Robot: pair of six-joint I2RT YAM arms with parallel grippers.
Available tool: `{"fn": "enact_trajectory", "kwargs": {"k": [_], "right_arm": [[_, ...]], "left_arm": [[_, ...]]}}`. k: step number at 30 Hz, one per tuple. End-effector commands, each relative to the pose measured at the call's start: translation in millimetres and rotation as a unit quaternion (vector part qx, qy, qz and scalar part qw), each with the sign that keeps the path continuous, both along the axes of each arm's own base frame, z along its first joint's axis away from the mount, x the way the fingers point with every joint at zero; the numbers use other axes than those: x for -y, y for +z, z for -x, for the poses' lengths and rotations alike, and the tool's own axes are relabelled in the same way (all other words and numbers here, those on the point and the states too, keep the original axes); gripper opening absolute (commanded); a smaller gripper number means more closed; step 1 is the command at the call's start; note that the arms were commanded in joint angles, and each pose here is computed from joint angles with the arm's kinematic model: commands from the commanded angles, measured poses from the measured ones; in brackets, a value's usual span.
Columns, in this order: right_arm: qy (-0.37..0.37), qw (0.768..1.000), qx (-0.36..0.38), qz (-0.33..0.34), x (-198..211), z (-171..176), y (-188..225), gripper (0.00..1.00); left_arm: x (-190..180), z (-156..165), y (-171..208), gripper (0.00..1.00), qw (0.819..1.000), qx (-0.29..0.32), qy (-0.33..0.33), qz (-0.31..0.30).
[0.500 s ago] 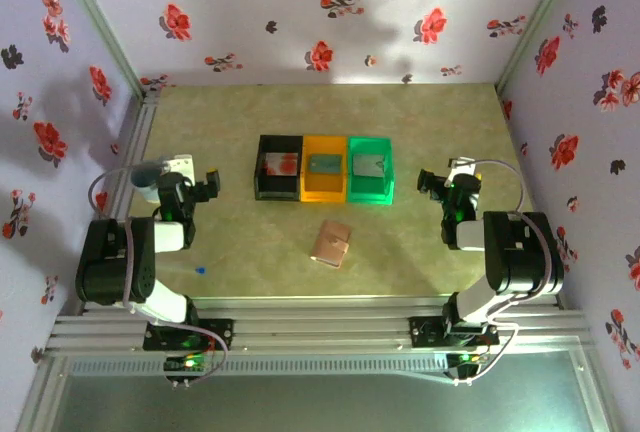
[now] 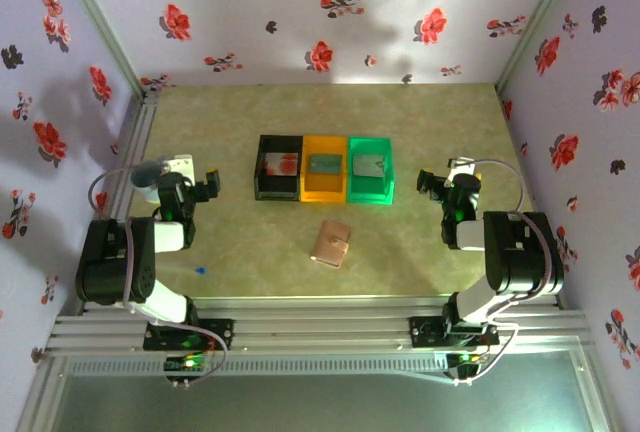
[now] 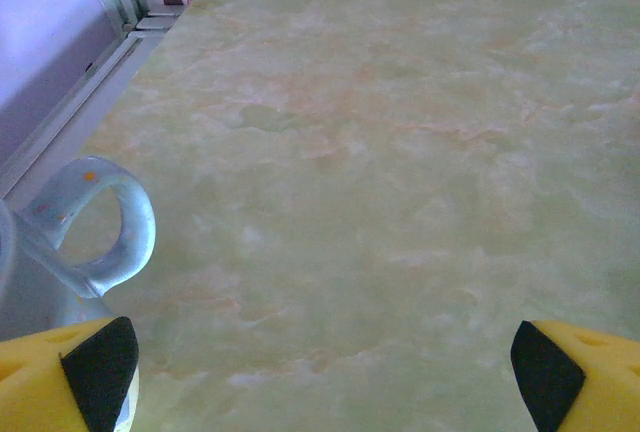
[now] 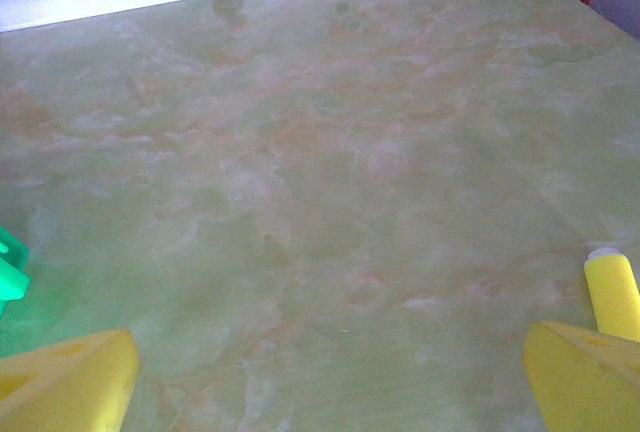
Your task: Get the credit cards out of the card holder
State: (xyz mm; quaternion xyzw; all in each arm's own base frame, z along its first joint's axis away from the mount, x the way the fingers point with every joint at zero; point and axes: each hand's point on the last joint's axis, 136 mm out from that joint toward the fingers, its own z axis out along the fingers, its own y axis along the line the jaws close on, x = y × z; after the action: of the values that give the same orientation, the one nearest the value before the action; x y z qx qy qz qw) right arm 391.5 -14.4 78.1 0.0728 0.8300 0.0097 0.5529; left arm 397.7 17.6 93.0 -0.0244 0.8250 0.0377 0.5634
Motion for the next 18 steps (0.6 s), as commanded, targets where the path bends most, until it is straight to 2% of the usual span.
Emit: {"fn": "enact_trajectory", "kwargs": {"k": [1, 13, 18], "right_arm": [[0.002, 1.000, 0.012, 0.003, 1, -6, 8, 0.99], [0.008, 1.000, 0.014, -0.001, 1, -7, 9, 0.99], [0.004, 1.000, 0.021, -0.004, 3, -5, 24, 0.99]], "left_arm": [[1, -1, 1, 1.00, 1.000, 0.005, -0.004, -0.006], [1, 0, 2, 1.00, 1.000, 0.006, -0.004, -0.006], [1, 6, 22, 1.00, 1.000, 0.013, -0.003, -0.005]]}}
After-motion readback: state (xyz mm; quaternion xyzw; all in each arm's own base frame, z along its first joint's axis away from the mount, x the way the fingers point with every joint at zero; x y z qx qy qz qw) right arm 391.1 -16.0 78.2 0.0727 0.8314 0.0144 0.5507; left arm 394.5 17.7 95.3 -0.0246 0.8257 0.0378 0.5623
